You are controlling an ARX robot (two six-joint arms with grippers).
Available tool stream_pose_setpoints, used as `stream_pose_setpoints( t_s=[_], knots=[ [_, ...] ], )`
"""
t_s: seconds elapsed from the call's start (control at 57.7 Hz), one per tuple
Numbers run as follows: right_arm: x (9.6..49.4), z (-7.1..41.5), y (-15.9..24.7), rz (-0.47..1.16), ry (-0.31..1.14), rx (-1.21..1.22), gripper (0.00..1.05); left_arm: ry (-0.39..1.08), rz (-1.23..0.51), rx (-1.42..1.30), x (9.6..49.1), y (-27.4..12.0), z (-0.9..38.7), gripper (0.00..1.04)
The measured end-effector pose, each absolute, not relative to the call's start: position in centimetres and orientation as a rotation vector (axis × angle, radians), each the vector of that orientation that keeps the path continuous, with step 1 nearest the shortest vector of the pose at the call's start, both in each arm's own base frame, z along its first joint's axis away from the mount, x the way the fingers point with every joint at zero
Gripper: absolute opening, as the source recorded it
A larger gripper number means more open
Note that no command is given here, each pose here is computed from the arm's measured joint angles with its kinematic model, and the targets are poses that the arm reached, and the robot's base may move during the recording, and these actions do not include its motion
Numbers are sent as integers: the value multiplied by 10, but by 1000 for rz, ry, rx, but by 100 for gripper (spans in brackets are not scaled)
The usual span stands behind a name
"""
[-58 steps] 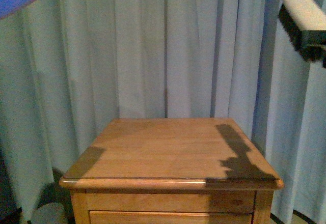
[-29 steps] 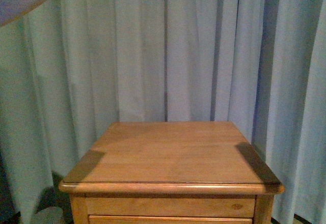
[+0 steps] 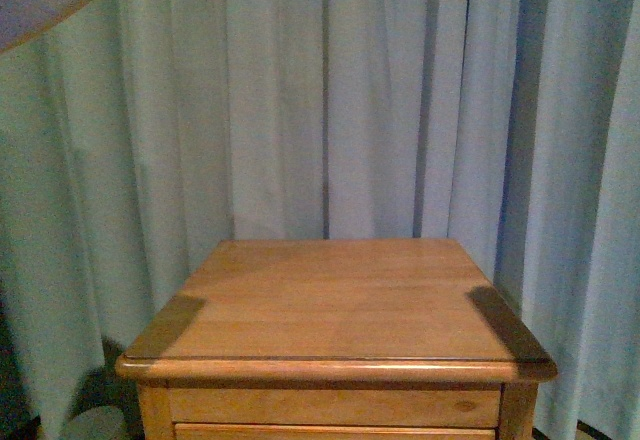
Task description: Clean up trash
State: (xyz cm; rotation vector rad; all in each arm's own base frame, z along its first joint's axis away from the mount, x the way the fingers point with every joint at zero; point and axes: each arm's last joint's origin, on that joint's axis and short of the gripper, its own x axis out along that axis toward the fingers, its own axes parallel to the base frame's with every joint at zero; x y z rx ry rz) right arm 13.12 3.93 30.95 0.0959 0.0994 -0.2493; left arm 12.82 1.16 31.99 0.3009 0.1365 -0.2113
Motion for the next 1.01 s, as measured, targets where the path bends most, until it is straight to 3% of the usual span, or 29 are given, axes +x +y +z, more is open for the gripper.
stream_pose_setpoints(
  t_s=[1.006],
  knots=[
    [132,306,41,-249,112,90,21,138,-211,304,128,12,319,27]
  ],
)
